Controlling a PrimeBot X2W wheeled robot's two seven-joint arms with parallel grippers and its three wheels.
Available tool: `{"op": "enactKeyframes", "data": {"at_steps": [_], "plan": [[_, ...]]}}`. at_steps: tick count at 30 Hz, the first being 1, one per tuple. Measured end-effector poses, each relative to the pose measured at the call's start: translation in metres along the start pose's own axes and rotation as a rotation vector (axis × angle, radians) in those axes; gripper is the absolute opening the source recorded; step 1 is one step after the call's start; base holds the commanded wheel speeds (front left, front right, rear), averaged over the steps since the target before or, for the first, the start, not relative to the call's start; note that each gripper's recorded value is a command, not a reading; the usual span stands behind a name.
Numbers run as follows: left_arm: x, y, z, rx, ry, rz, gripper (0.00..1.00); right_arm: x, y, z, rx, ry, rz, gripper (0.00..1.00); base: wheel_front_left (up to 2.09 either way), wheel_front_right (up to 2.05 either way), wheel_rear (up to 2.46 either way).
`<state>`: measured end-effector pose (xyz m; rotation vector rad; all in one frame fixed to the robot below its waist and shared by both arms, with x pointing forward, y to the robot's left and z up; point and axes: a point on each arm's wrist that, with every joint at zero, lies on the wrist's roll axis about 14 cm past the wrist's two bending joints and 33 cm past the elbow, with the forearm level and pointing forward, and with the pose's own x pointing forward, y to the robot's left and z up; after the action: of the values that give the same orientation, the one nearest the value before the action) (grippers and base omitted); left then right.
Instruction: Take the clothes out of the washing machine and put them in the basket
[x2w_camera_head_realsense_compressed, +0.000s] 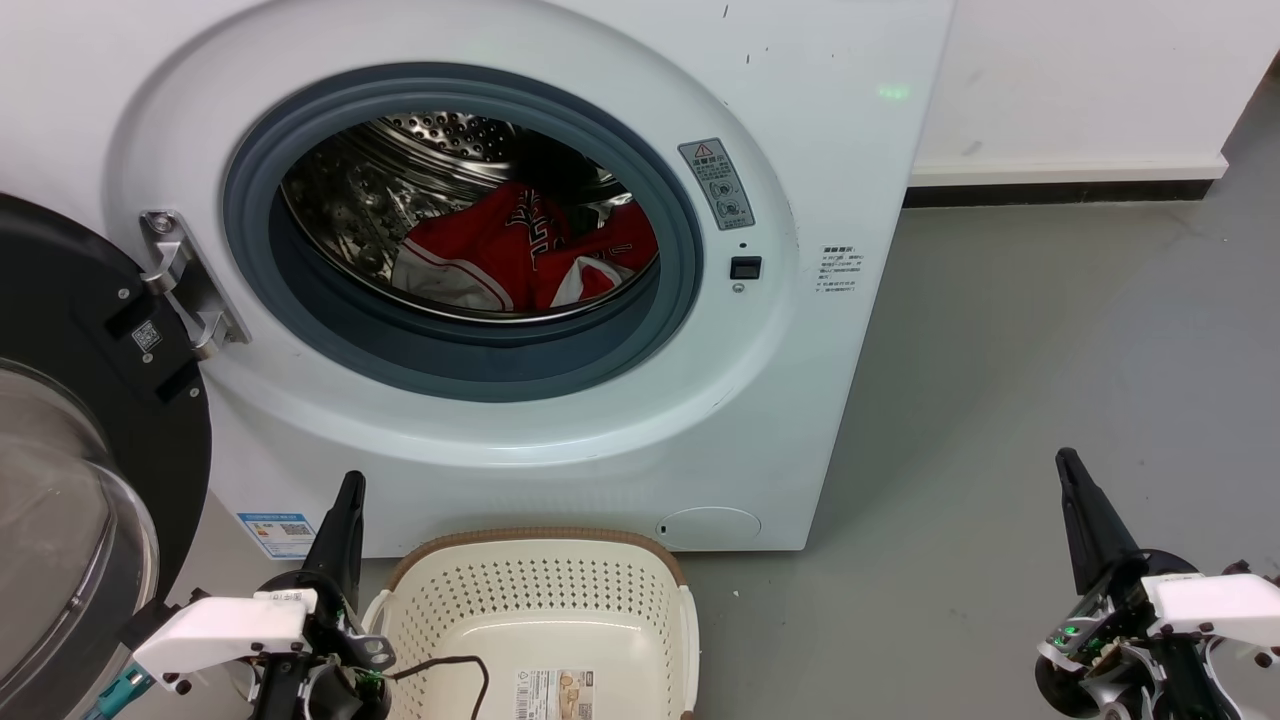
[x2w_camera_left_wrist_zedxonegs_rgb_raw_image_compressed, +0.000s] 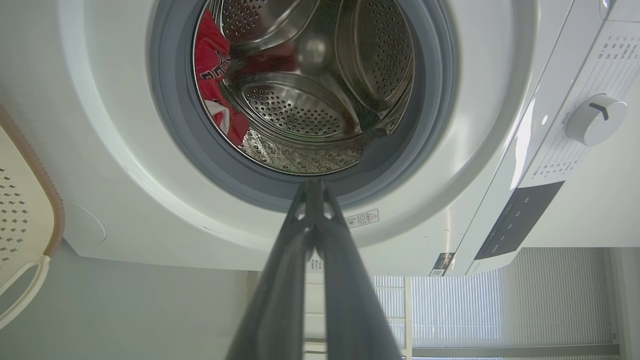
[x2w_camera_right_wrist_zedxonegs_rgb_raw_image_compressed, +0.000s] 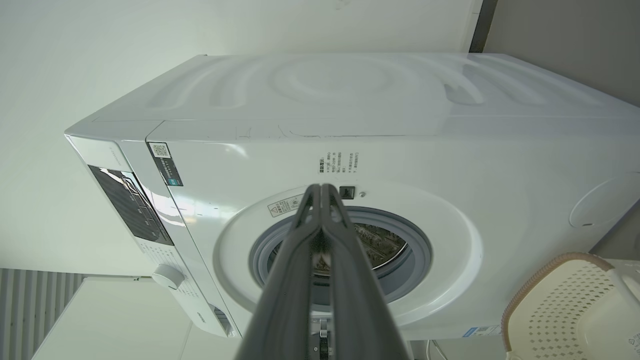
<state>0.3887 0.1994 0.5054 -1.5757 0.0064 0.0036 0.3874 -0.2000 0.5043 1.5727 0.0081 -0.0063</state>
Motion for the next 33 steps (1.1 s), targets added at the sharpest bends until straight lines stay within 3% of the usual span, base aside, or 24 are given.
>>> {"op": "enactKeyframes", "data": {"at_steps": [25, 26, 33], "plan": [[0.000, 0.000, 0.000, 0.000, 0.000, 0.000, 0.00, 0.000, 0.000, 0.000, 0.000, 0.000, 0.000, 0.00, 0.00, 0.00, 0.00], [-0.001, 0.003, 0.000, -0.002, 0.000, 0.010, 1.00, -0.001, -0.003, 0.000, 0.001, 0.000, -0.009, 1.00, 0.00, 0.00, 0.00], [-0.014, 0.029, 0.001, -0.007, -0.015, 0.087, 1.00, -0.014, -0.029, 0.000, 0.002, -0.009, -0.085, 1.00, 0.00, 0.00, 0.00]]}}
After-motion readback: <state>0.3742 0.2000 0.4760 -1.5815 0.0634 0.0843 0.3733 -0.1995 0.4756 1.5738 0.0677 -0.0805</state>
